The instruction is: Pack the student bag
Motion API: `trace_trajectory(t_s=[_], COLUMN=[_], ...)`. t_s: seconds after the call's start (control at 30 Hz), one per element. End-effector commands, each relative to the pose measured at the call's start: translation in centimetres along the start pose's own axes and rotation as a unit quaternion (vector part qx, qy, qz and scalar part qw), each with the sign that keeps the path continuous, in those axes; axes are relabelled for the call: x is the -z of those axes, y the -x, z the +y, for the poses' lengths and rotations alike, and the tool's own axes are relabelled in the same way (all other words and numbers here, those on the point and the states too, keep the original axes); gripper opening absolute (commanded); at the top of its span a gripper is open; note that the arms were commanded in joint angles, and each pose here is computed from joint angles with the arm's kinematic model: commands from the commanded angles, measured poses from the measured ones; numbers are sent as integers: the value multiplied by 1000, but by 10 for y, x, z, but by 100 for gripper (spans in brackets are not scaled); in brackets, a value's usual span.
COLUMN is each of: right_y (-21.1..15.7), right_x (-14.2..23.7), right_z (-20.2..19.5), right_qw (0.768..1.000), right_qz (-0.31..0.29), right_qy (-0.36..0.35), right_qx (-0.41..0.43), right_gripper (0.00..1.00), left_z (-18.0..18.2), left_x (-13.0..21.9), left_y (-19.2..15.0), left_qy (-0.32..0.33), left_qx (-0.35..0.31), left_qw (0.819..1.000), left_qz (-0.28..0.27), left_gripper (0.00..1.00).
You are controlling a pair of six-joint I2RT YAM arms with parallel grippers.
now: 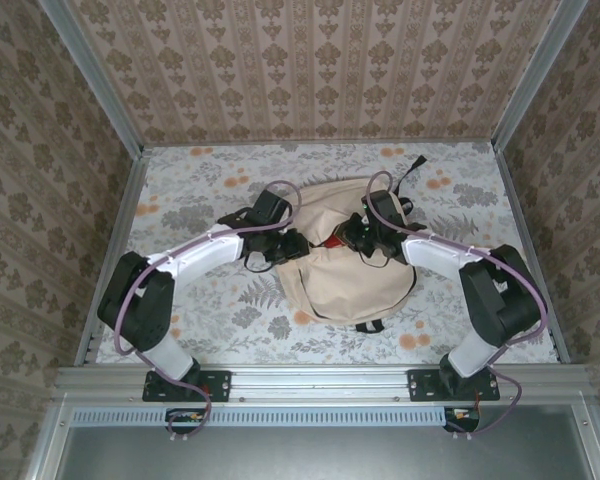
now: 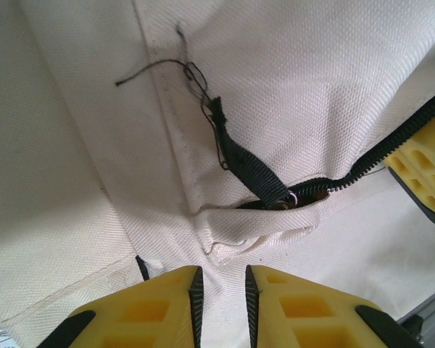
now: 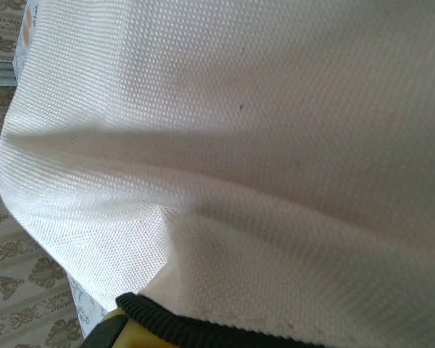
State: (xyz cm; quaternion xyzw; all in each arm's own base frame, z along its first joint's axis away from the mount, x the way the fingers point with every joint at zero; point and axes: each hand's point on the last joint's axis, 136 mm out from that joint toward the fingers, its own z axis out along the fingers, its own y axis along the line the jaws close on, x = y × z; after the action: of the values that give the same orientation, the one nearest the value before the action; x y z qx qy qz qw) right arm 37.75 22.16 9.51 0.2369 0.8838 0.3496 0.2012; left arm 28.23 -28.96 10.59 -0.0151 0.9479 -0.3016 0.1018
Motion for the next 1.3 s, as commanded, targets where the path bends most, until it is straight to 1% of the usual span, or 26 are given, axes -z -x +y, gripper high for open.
trace_trajectory(t_s=[0.0, 0.13, 0.27, 0.33, 0.47, 0.6, 0.77, 0.83, 1.03, 1.27], right_y=[10, 4, -6, -9, -10, -10, -5, -3, 3, 3], right_x=[-1, 17, 35, 39, 38, 27, 16, 13, 3, -6], right_z=[7, 4, -10, -18, -28, -24, -15, -12, -2, 10], right_qw=[999, 999, 998, 998, 997, 998, 998, 998, 999, 999], right_qz=[-22, -24, -25, -27, -29, -17, -16, -18, -19, -12], right_qy=[2, -4, -26, -36, -54, -48, -37, -34, -19, 12], right_qx=[29, 49, 54, 51, 46, 42, 43, 44, 46, 47], right_gripper=[12, 15, 22, 24, 25, 22, 15, 13, 10, 9], left_z=[9, 19, 26, 27, 28, 28, 30, 30, 29, 31], left_x=[10, 15, 18, 20, 21, 22, 22, 20, 18, 11], left_y=[4, 7, 8, 9, 10, 10, 9, 8, 7, 4], left_qy=[5, 8, 10, 10, 8, 7, 6, 5, 0, -9], left_qx=[21, 36, 46, 48, 51, 52, 55, 57, 60, 68], left_qw=[1000, 999, 998, 998, 998, 998, 998, 998, 998, 997], left_qz=[-19, -29, -34, -37, -38, -38, -38, -36, -35, -27], left_gripper=[23, 22, 22, 22, 22, 22, 22, 22, 21, 20])
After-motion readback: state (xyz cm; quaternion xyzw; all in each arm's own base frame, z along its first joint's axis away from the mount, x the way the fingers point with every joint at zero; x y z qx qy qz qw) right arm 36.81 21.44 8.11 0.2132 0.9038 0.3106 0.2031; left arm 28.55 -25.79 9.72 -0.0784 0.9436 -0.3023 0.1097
